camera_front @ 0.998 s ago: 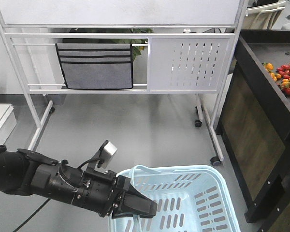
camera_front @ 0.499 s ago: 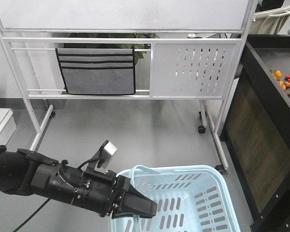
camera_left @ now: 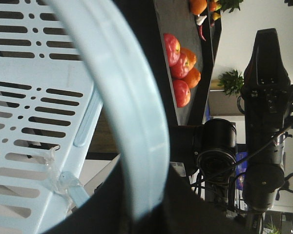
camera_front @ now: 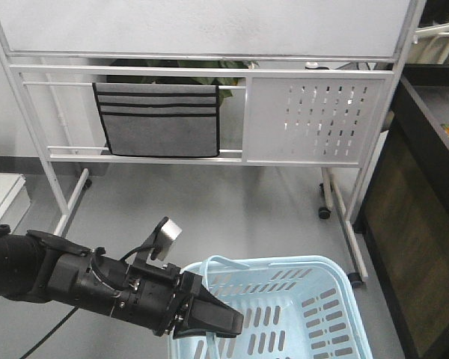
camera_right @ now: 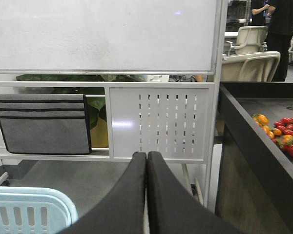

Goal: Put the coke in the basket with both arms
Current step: 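Drive the base past the whiteboard stand carrying the basket, then turn the base toward the shelf with red cola cans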

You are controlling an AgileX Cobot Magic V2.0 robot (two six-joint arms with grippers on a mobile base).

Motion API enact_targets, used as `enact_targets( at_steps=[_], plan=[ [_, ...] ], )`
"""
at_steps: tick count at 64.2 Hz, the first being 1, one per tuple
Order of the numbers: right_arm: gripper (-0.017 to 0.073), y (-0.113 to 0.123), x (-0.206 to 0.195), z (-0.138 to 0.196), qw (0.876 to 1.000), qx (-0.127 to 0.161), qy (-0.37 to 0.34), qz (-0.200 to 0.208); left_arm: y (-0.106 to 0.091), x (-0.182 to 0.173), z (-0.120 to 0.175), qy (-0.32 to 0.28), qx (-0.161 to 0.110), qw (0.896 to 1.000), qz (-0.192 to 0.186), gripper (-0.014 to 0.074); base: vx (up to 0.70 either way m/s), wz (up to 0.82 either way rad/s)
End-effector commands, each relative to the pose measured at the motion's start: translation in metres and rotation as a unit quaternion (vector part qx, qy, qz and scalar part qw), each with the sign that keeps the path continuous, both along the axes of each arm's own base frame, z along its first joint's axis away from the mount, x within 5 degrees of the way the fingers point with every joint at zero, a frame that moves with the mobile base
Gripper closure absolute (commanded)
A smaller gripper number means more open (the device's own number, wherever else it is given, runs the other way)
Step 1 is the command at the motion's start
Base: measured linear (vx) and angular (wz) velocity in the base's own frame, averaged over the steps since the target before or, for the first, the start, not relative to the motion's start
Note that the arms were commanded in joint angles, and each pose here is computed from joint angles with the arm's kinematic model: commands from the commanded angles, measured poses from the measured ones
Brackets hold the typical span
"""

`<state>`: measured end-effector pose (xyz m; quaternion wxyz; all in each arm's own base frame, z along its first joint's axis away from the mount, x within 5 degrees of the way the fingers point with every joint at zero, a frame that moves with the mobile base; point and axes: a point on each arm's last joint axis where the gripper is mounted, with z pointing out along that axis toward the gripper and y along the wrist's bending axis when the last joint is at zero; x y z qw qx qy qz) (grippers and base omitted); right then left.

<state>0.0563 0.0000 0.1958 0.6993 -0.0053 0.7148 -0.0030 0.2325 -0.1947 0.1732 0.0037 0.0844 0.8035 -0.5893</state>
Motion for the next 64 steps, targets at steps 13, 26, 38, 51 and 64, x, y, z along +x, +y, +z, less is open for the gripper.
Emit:
enact_targets(
  at_steps=[13, 26, 38, 51, 64],
  plan=[
    [0.0569, 0.0000, -0.0002, 0.0048, 0.999, -0.004, -0.038, -0.001, -0.0033, -0.0028, 0.0280, -0.012, -0.071, 0.997, -0.010, 0.0599, 0.16, 0.16],
    [0.0569, 0.0000, -0.0002, 0.0048, 0.999, -0.004, -0.038, -0.001, -0.0033, -0.0028, 0.0280, -0.012, -0.071, 0.997, -0.010, 0.0599, 0.17, 0.30],
    [0.0569, 0.0000, -0.0002, 0.0048, 0.999, -0.004, -0.038, -0.001, -0.0033, -0.0028, 0.0280, -0.012, -0.071, 0.997, -0.010, 0.0599, 0.16, 0.40],
    [0.0569, 0.0000, -0.0002, 0.0048, 0.999, -0.004, -0.038, -0.001, -0.0033, -0.0028, 0.0280, -0.012, -0.071, 0.997, -0.010, 0.0599, 0.14, 0.40],
    [0.0569, 0.0000, -0.0002, 0.0048, 0.999, -0.004, -0.038, -0.001, -0.0033, -0.0028, 0.0280, -0.012, -0.071, 0.997, -0.010, 0.0599, 0.12, 0.34]
  ],
)
